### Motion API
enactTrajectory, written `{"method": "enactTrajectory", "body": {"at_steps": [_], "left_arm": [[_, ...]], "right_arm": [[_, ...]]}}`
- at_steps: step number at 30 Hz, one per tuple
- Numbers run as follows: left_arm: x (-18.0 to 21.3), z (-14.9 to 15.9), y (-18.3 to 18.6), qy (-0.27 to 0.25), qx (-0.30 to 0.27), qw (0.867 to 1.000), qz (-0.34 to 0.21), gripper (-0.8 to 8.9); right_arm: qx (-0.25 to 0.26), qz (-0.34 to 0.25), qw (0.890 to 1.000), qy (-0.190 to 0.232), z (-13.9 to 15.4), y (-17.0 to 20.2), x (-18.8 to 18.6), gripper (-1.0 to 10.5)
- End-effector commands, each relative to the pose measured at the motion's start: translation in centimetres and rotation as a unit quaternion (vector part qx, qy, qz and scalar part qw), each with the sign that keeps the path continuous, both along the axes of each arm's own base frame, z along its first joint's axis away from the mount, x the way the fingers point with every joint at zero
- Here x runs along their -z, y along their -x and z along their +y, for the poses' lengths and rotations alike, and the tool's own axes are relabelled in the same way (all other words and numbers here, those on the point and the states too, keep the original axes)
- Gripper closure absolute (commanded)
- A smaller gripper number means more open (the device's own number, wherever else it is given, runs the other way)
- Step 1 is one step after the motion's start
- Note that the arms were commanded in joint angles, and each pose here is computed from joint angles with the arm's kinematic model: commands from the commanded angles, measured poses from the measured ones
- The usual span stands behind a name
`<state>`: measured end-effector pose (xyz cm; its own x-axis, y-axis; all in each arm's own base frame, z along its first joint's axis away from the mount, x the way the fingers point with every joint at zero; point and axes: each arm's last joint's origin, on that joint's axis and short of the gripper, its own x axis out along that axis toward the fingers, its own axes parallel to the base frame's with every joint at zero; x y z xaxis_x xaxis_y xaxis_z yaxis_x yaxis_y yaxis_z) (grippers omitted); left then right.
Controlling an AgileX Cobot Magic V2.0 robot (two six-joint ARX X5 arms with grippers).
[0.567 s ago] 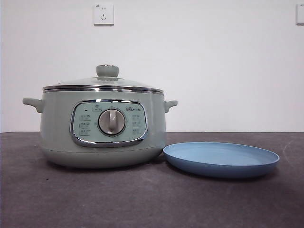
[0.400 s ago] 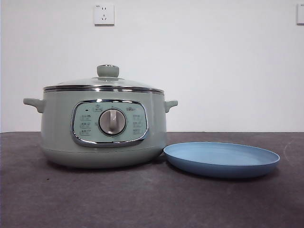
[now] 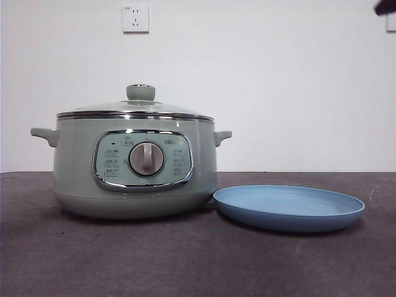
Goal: Take the corn out from the steamer,put the corn on the plate,close the lid
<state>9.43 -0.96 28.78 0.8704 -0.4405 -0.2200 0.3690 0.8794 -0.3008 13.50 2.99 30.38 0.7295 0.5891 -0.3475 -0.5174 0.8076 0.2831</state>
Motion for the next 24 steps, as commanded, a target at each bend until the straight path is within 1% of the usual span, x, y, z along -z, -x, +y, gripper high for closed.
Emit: {"method": "enactTrajectory", "body": {"at_steps": [1,7,11,13,14,15,16,17,18,19,20,21,24], "left_arm": [[-0.7,-0.1,-0.4,-0.018,0.031,0.999,0.006,8.21],[-2.1,-0.3,-0.9,-0.015,0.074,0.997,0.028,8.21],[-2.7,-0.3,-1.0,-0.015,0.076,0.997,0.027,8.16],[-2.9,-0.3,-0.9,-0.014,0.076,0.997,0.023,8.05],[-2.9,-0.3,-1.0,-0.013,0.076,0.997,0.023,7.56],[-2.9,-0.3,-1.0,-0.013,0.076,0.997,0.022,6.7],[-2.9,-0.3,-1.0,-0.013,0.076,0.997,0.022,5.55],[-2.9,-0.3,-1.0,-0.013,0.075,0.997,0.022,3.81],[-2.9,-0.3,-1.0,-0.013,0.076,0.997,0.022,2.73],[-2.9,-0.3,-1.0,-0.014,0.076,0.997,0.022,2.29],[-2.9,-0.3,-1.0,-0.013,0.076,0.997,0.022,2.3],[-2.9,-0.3,-1.0,-0.013,0.076,0.997,0.022,2.3],[-2.9,-0.3,-1.0,-0.014,0.076,0.997,0.019,2.3]], "right_arm": [[-0.048,-0.007,0.998,0.036,0.3,-0.7,-2.0,9.6],[-0.103,0.021,0.992,0.064,1.2,-1.6,-4.1,9.6],[-0.122,0.032,0.989,0.071,1.8,-1.9,-4.1,9.6],[-0.125,0.033,0.989,0.072,1.9,-1.9,-4.1,9.3],[-0.125,0.033,0.989,0.072,1.9,-1.9,-4.1,9.2],[-0.125,0.032,0.989,0.072,1.9,-1.9,-4.1,8.7],[-0.125,0.032,0.989,0.072,1.9,-1.9,-4.1,7.9],[-0.124,0.033,0.989,0.072,1.9,-1.9,-4.1,6.6],[-0.124,0.033,0.989,0.072,1.9,-1.9,-4.1,5.5],[-0.122,0.034,0.989,0.072,1.9,-1.9,-4.1,4.2],[-0.122,0.034,0.989,0.071,1.9,-1.9,-4.1,3.4],[-0.121,0.036,0.99,0.07,1.9,-1.9,-4.1,3.2],[-0.121,0.036,0.99,0.07,1.9,-1.9,-4.1,3.2]]}}
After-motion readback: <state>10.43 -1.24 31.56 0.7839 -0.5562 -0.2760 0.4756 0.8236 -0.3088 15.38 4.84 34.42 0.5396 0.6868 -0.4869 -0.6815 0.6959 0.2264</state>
